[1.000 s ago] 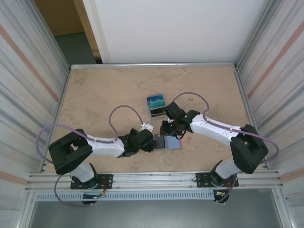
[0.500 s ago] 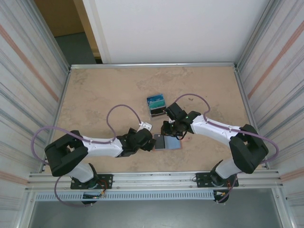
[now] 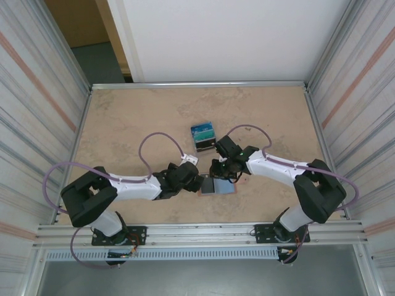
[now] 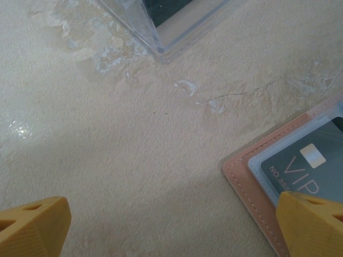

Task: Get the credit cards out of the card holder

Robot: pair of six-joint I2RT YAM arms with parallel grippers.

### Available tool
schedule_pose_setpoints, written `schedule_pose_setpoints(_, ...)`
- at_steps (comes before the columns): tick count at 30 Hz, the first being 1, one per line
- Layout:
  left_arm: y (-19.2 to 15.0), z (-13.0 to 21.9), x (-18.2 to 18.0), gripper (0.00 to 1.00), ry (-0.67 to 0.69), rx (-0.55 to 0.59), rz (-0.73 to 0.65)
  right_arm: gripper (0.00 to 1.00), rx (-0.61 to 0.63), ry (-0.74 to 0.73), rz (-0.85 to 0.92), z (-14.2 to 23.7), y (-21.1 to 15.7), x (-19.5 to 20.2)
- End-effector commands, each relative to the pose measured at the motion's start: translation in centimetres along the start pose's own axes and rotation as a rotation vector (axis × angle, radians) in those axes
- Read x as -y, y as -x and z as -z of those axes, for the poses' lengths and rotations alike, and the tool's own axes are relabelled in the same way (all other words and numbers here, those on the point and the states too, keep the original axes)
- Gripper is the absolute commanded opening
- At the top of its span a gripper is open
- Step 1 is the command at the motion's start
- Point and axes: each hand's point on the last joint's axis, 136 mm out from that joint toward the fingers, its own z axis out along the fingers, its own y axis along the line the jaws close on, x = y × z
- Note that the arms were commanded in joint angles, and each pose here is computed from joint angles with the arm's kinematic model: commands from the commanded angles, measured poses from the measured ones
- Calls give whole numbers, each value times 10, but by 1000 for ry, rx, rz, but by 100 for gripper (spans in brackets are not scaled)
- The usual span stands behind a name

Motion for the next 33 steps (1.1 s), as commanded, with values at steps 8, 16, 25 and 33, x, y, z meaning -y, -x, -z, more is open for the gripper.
schedule_pose_setpoints(8, 5, -6, 7, 99, -20, -10, -19, 16, -72, -42, -55, -21, -16, 16)
schedule_pose_setpoints(16, 0, -10, 7, 99, -2, -47, -52, 15, -97, -35, -85, -30, -22, 25)
schedule_pose_setpoints(25, -11, -10, -2, 99, 42, -103, -77, 15, -110, -5, -117, -35, -23, 30)
schedule_pose_setpoints(33, -14, -11, -3, 99, 55, -123, -86, 17, -109, 39, -139, -33, -24, 29)
